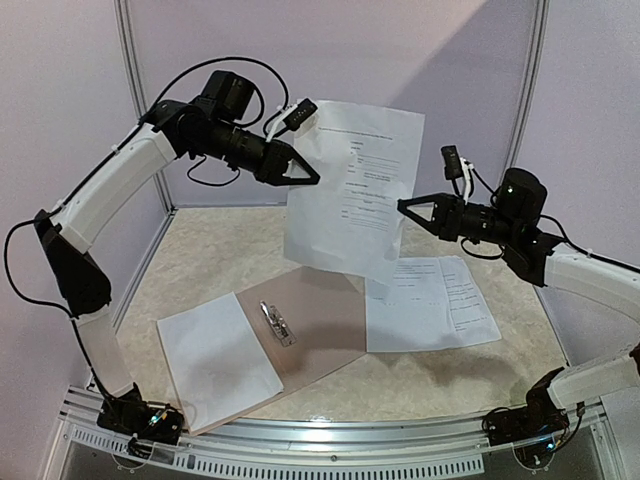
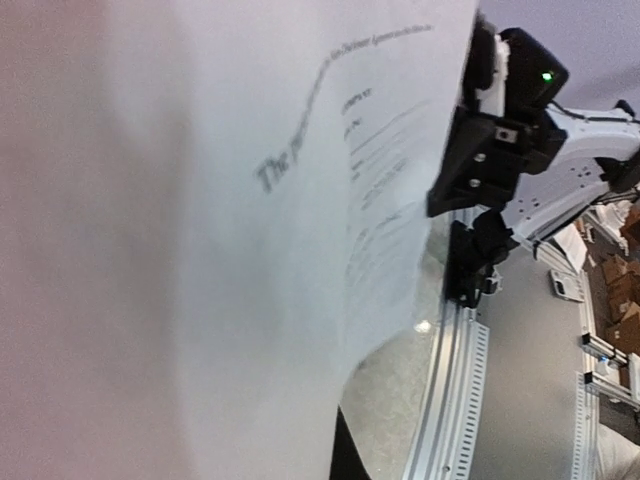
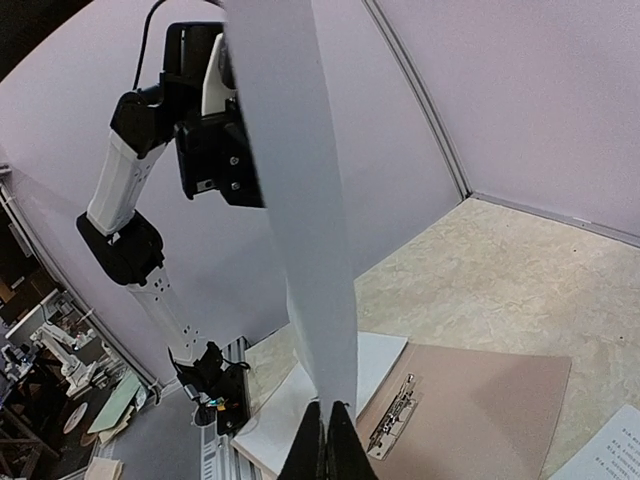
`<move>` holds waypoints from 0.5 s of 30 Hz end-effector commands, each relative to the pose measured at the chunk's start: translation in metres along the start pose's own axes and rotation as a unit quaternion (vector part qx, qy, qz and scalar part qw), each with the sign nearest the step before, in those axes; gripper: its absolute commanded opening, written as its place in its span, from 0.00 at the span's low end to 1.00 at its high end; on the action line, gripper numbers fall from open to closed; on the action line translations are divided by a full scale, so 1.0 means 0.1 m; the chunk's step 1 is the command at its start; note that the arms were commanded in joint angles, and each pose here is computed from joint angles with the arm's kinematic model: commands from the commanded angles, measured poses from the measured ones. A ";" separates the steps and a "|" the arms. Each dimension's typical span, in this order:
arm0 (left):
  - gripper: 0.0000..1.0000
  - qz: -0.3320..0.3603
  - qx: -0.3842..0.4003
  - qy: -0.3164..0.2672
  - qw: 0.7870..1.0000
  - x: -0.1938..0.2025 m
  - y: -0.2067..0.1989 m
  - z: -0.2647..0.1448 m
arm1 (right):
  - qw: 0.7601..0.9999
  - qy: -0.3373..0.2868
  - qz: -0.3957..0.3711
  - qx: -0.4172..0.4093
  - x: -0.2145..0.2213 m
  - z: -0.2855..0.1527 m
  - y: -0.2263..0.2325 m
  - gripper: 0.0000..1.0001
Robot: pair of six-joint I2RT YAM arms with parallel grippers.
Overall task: Put the files into the folder
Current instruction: Pass from the left arm to the right, then place the file in the spring clip on the folder.
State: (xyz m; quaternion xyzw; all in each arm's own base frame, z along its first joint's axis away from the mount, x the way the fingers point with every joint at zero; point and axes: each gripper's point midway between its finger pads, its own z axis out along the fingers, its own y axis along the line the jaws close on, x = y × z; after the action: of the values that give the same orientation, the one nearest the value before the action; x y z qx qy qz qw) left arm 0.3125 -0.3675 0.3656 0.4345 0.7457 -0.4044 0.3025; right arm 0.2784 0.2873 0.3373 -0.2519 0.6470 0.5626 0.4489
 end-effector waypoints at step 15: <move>0.90 -0.044 -0.185 0.184 0.964 1.50 1.04 -0.08 | 0.927 0.269 0.144 0.217 0.98 0.01 -1.03 0.00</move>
State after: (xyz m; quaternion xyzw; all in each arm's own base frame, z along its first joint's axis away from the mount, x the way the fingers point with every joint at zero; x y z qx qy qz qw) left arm 0.3318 -0.3187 0.2398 0.4079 0.8375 -0.2819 0.2296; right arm 0.3287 0.2874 0.2763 -0.1856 0.8004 0.4451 0.3561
